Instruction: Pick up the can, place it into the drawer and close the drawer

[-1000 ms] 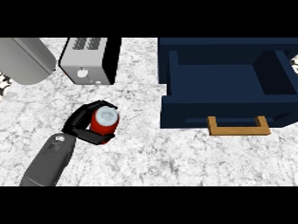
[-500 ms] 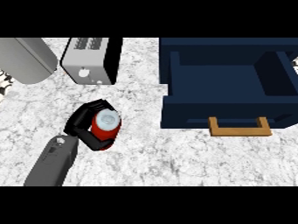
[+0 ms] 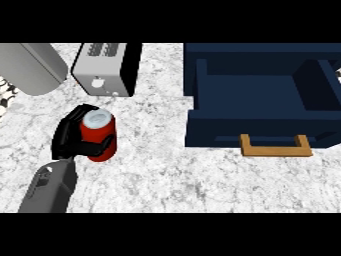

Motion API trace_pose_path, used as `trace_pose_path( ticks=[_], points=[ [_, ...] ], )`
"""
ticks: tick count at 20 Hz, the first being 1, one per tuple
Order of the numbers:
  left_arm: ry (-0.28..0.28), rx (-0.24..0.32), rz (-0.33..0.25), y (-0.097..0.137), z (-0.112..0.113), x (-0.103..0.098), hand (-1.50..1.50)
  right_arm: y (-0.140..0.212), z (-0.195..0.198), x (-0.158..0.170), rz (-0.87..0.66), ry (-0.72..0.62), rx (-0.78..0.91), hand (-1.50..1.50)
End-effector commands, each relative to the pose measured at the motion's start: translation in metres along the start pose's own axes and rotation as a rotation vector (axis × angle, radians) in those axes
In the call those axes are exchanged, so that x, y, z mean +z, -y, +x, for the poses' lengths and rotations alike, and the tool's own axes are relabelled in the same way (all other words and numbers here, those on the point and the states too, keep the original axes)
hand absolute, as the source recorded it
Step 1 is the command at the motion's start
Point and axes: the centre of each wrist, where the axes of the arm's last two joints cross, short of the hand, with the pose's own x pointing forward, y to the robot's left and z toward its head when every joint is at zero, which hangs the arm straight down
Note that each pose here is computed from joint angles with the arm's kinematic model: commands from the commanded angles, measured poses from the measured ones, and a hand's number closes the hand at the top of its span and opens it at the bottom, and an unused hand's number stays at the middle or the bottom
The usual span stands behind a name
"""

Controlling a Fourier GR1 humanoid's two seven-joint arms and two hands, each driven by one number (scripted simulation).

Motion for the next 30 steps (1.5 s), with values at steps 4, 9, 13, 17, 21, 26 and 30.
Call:
trace_pose_path(
  ticks=[4,9,13,17,21,26,30],
  points=[
    [0.032,-0.009,-0.013,0.045,0.05,-0.013,1.5,0.0,-0.003,0.008,0.01,0.008,-0.01,-1.5],
    [0.113,-0.043,-0.066,0.092,0.121,-0.028,1.5,0.004,0.006,-0.001,0.008,-0.006,0.004,-1.5],
    [0.128,-0.068,-0.076,0.11,0.134,-0.037,1.5,0.0,0.01,0.004,0.011,0.016,0.005,-1.5],
    [0.112,-0.079,-0.104,0.129,0.166,-0.054,1.5,-0.003,0.021,-0.004,-0.005,0.007,0.012,-1.5],
    [0.117,-0.109,-0.111,0.176,0.191,-0.064,1.5,0.01,0.006,0.016,-0.018,0.008,-0.015,-1.5],
    [0.165,-0.115,-0.144,0.212,0.222,-0.082,1.5,0.027,0.019,0.002,-0.003,0.03,0.014,-1.5],
    [0.166,-0.14,-0.171,0.24,0.25,-0.085,1.5,0.008,0.003,0.005,-0.01,-0.001,-0.012,-1.5]
  ],
)
